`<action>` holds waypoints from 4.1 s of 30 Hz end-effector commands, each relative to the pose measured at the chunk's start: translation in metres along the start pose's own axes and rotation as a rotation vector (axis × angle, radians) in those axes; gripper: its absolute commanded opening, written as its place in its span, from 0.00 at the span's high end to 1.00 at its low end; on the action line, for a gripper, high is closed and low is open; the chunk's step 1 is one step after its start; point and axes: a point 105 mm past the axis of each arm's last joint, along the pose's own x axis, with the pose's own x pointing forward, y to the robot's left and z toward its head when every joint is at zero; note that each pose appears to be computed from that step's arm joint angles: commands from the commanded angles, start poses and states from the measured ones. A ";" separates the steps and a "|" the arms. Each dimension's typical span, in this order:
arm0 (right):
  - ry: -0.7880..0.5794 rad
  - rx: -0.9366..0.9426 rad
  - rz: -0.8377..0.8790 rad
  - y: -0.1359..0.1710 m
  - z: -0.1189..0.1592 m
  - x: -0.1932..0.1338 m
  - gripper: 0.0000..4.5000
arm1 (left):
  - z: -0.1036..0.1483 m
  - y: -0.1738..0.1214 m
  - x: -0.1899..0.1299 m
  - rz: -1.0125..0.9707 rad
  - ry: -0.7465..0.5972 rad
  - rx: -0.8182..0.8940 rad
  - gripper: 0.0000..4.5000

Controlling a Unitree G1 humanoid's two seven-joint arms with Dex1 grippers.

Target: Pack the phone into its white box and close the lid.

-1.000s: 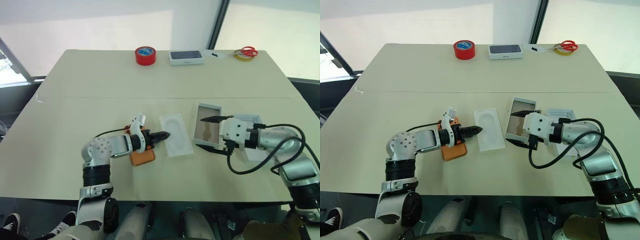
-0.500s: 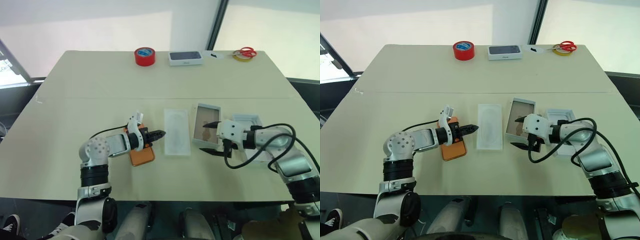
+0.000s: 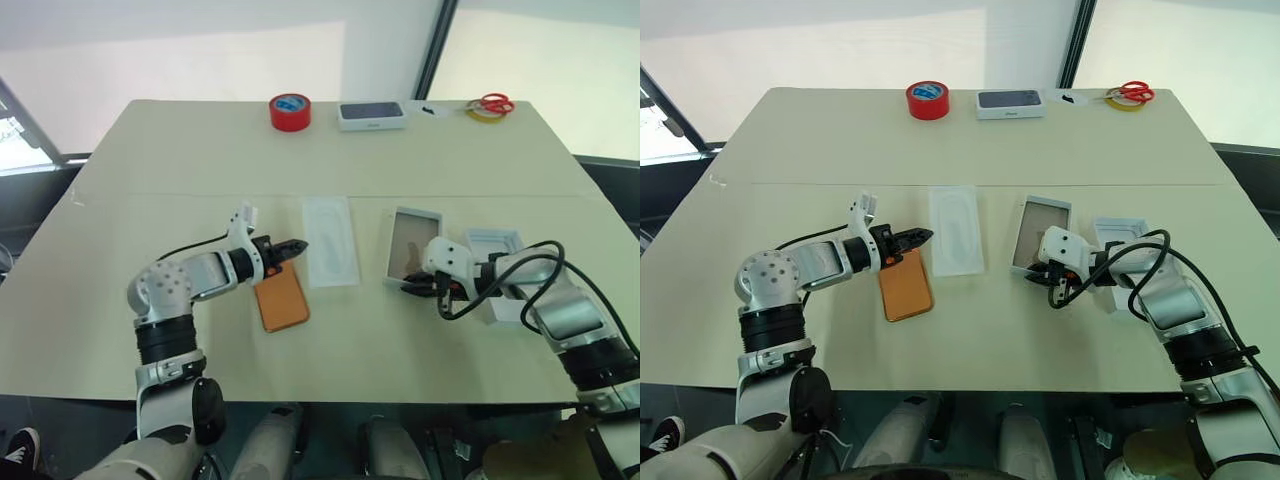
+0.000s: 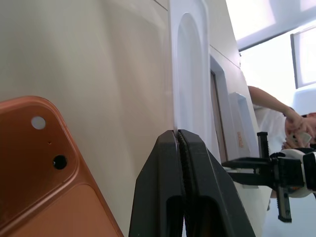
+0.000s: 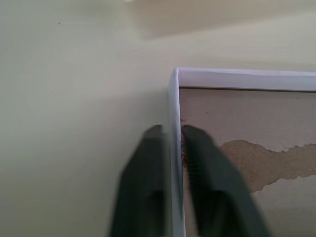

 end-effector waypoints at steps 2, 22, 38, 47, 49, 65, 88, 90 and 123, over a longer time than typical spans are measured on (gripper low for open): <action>-0.090 -0.098 0.086 0.017 0.027 0.003 0.99 | 0.024 -0.033 -0.007 -0.129 -0.075 0.037 1.00; -0.165 -0.178 0.052 0.032 0.045 -0.011 0.12 | -0.011 -0.043 0.019 -0.210 0.050 -0.083 1.00; -0.189 -0.121 -0.183 0.004 0.029 -0.066 0.12 | -0.027 -0.037 0.052 -0.216 0.186 0.024 1.00; -0.192 -0.127 -0.206 0.008 0.029 -0.064 0.12 | -0.027 -0.033 0.059 -0.209 0.200 0.024 1.00; -0.191 -0.129 -0.210 0.007 0.028 -0.064 0.12 | -0.026 -0.033 0.060 -0.208 0.198 0.027 1.00; -0.187 -0.152 -0.232 0.003 0.027 -0.059 0.11 | -0.029 -0.034 0.064 -0.217 0.213 0.024 0.70; -0.163 -0.227 -0.233 -0.007 0.065 0.040 0.99 | 0.006 -0.015 -0.057 -0.220 -0.106 0.787 0.47; -0.097 -0.273 -0.199 -0.005 0.056 0.046 0.99 | 0.001 -0.010 -0.068 -0.189 -0.091 0.827 0.47; -0.134 -0.473 0.027 0.025 0.136 0.120 0.99 | -0.051 0.049 -0.101 0.097 0.017 -0.104 0.47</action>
